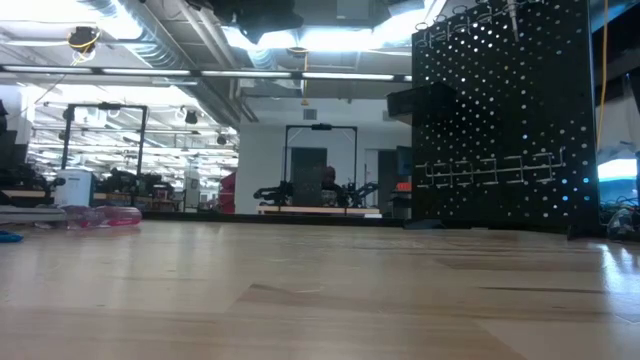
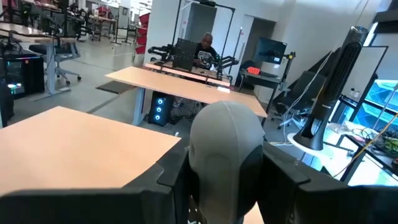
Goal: Hang tools onto peg board
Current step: Hang the right gray screwdriver on the black pegboard
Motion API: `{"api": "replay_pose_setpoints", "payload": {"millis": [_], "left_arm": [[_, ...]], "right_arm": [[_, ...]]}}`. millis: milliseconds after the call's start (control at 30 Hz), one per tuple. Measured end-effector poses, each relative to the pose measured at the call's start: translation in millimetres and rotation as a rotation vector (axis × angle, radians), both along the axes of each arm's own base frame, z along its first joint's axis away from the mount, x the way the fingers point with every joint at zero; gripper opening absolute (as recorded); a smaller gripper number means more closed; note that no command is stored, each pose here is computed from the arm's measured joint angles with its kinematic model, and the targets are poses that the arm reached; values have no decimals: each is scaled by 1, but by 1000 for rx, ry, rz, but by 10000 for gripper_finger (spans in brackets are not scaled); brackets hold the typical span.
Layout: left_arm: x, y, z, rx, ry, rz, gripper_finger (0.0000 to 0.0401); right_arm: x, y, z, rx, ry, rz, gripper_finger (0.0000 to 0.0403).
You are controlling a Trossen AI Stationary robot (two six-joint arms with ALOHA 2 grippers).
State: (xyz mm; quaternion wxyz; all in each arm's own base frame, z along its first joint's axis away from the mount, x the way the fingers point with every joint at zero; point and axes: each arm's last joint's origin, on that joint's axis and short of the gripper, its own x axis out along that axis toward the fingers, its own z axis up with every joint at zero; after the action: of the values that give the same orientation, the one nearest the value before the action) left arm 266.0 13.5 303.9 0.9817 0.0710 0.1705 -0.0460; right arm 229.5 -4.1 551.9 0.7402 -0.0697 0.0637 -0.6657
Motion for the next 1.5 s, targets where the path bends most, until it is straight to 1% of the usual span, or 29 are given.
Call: {"api": "replay_pose_setpoints", "payload": {"millis": [267,333,600,833,1133,1500], "left_arm": [[0,-2,1,-6,-5,-4,184],[0,-2,1,-5,-6,-4,184],[0,-2,1,-5,-7,-4,184],[0,-2,1,-4,-8,-4,184],[1,-1,2,-8,-18,-2,184],[1,-1,2,-12,-18,-1,184]], "right_arm": [[2,-2,-3,-2,17,-8,134],[3,-5,-5,-6,43,-21,134],[9,-11,-22,-11,113,-46,134],[9,-14,-37,-11,130,-59,134],[8,-18,-43,-5,49,-81,134],[8,-18,-43,-4,32,-80,134]]}}
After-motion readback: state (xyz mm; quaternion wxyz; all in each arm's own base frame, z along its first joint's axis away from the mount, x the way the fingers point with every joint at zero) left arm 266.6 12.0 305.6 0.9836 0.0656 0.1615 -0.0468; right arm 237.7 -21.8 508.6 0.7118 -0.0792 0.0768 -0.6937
